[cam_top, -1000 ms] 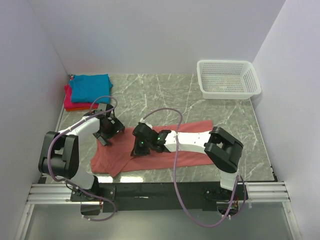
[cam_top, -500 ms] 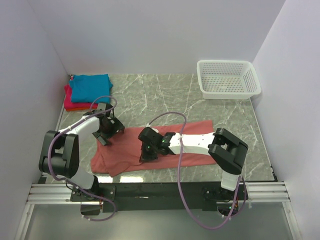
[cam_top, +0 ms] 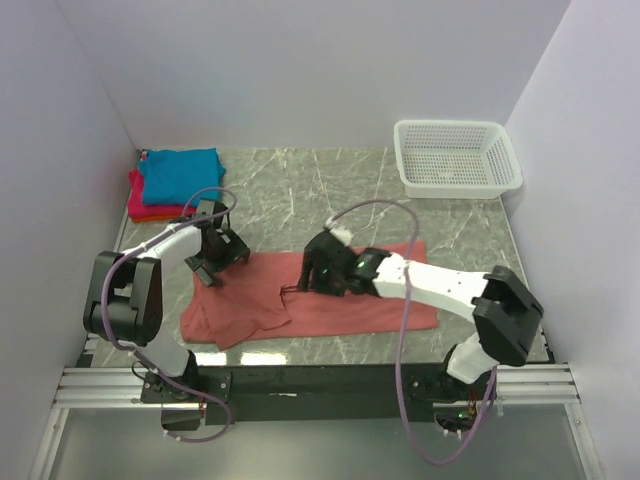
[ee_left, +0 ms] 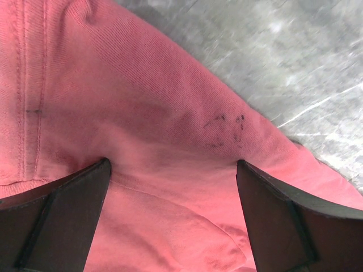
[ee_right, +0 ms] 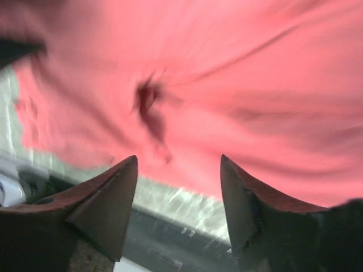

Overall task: Fold and stack the t-shirts
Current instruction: Fold the tshirt

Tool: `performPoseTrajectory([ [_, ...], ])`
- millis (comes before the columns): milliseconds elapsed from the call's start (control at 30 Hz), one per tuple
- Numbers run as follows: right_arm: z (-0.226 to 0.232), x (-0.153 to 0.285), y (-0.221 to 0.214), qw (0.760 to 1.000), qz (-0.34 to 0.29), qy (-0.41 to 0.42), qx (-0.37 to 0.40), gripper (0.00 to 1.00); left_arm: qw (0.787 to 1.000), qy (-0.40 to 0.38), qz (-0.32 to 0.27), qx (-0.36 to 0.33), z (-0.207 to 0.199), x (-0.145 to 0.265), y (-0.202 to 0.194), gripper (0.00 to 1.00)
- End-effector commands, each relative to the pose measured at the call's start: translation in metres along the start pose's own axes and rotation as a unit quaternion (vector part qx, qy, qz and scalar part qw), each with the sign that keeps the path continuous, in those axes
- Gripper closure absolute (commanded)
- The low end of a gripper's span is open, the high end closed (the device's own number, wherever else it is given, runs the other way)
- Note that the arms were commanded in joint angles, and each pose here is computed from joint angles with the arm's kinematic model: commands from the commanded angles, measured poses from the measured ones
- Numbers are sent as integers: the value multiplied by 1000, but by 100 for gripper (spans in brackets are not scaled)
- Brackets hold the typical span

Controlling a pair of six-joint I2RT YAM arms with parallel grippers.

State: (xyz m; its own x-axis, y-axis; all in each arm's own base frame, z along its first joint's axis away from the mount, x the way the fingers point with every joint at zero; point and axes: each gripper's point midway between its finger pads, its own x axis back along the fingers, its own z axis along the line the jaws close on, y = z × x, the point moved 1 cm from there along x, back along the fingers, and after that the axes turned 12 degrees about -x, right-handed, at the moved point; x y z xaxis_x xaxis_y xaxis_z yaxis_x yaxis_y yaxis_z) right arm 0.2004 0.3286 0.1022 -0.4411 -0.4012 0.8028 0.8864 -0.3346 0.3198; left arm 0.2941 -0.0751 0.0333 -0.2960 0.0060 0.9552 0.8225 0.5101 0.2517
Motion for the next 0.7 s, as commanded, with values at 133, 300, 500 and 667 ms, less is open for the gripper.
performPoseTrajectory([
  [133,-108,-4,113,987,-108,-117,-28,28,999,9,-12,-34,-12,-34,13,1],
  [300,-153,-23,136,981,-79,-166,-57,27,997,8,-22,-78,-58,-41,33,1],
  [500,-177,-27,88,983,11,-166,-80,25,993,-13,-15,-119,-130,-68,63,1],
  [667,-163,-12,16,989,98,-109,-32,24,979,-92,-13,-179,-215,-92,74,1],
])
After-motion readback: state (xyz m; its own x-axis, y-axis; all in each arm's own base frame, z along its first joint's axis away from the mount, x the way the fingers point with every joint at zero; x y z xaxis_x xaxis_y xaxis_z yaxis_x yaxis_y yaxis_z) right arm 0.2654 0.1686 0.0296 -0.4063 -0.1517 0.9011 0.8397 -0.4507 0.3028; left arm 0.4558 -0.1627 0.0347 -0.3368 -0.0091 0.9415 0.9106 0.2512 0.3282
